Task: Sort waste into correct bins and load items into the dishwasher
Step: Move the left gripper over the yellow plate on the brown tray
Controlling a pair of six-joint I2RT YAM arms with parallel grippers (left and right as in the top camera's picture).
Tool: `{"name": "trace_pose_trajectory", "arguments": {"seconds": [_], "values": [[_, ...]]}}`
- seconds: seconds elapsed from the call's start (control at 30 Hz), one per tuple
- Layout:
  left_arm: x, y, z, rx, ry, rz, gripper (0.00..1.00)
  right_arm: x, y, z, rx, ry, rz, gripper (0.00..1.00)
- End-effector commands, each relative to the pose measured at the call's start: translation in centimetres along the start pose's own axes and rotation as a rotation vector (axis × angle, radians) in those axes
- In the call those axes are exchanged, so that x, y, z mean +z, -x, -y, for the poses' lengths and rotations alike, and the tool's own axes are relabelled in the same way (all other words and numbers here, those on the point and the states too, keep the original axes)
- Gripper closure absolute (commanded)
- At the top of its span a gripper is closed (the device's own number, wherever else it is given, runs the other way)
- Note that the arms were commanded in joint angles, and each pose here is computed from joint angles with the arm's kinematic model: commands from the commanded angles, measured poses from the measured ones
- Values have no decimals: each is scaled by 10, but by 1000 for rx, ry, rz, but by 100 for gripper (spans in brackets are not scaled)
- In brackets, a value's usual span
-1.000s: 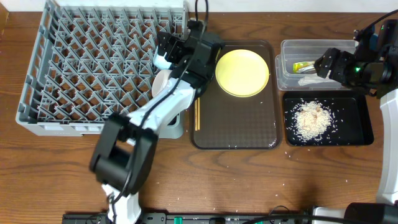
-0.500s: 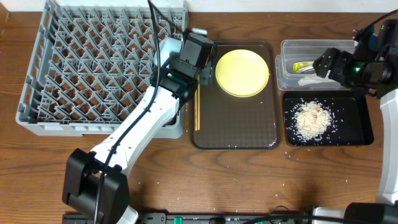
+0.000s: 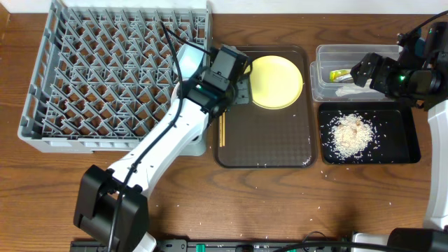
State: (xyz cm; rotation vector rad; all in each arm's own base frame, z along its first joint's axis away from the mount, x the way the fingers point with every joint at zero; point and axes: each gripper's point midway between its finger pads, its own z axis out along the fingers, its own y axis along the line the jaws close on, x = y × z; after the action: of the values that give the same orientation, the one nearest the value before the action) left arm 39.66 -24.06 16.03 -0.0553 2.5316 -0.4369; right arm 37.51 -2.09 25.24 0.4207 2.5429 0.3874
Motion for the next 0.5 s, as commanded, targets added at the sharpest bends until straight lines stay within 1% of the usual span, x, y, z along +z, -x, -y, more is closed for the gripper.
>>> {"name": "trace_pose_trajectory", "arguments": {"seconds": [0.0, 0.23, 0.37, 0.47], "values": [[6, -6, 12, 0, -25, -12, 38, -2, 3, -4, -9, 11, 7, 1], [36, -13, 16, -2, -16, -22, 38, -2, 3, -4, -9, 11, 7, 1], [45, -3, 12, 0, 40, -10, 39, -2, 3, -4, -9, 11, 7, 1], [43, 12, 14, 15, 88, -4, 39, -2, 3, -4, -9, 11, 7, 1]]}}
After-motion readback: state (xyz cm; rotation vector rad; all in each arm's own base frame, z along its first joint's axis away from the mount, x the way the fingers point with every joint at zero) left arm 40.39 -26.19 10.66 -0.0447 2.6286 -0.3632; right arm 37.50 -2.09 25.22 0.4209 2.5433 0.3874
